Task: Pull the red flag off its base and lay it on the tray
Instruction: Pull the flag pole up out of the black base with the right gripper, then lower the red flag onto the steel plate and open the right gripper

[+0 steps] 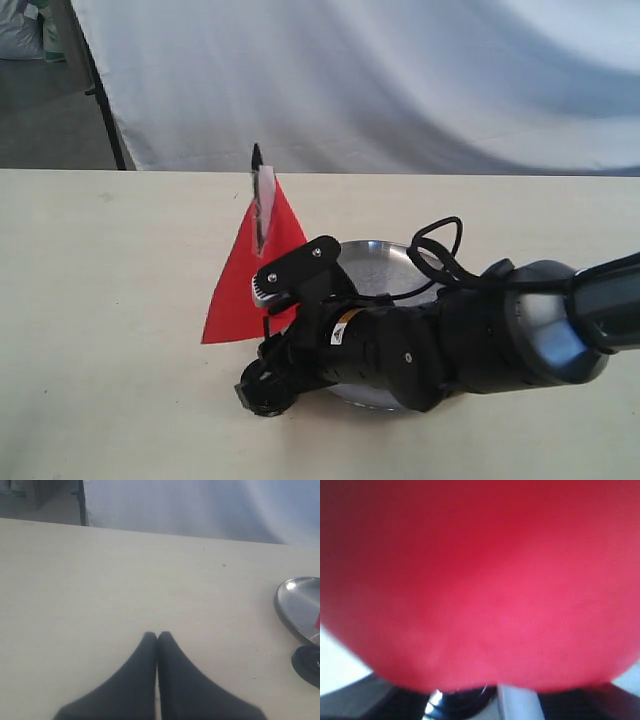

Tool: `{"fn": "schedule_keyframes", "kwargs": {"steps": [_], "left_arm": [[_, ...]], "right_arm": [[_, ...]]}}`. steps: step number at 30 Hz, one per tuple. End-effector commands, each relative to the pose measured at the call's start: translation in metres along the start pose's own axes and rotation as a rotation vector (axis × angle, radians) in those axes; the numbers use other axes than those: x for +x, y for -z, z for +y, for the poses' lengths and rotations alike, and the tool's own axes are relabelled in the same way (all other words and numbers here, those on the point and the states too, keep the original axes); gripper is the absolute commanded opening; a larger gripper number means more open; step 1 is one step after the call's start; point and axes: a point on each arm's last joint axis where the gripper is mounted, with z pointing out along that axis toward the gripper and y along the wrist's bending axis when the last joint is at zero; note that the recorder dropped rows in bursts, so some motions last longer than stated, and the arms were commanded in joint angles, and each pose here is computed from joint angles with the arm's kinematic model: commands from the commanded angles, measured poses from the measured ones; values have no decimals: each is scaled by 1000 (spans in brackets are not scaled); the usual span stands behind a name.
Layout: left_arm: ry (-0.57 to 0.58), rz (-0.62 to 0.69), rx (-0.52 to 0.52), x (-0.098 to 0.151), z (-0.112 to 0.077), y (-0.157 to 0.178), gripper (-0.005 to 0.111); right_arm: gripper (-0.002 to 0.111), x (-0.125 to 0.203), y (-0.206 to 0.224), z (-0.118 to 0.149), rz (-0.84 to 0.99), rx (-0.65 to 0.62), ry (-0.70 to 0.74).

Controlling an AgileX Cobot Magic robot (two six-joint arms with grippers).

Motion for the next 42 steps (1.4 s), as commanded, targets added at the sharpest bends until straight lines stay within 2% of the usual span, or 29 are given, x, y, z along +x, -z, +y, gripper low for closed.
{"fn": "schedule_keyframes", "kwargs": {"steps": [1,6,7,9,12,18,24,27,30,36,42], "left_arm": [[0,1,-4,1,0,0,0],[0,1,-4,1,0,0,0],[0,1,-4,1,0,0,0],[0,1,-4,1,0,0,0],[0,1,-4,1,0,0,0],[0,1,-4,1,0,0,0],[0,1,-4,1,0,0,0],[0,1,-4,1,0,0,0],[0,1,-4,1,0,0,0],[0,1,-4,1,0,0,0],[0,1,-4,1,0,0,0]], "right_arm": [[54,-7,0,-2,-64,18,-10],[54,-7,0,-2,-66,19,-10],[50,-7,0,-2,-66,19,-10],[33,-7,0,-2,-66,19,-10],[0,-7,0,-2,-69,20,-6],[0,-16,7,-3,-130,32,36],[0,-55,59,-5,-303,26,32],[0,-65,81,-12,-326,24,12],[0,-57,79,-28,-232,35,-30],[0,-23,49,-75,2,96,-218],[0,3,26,-90,141,106,-264]]}}
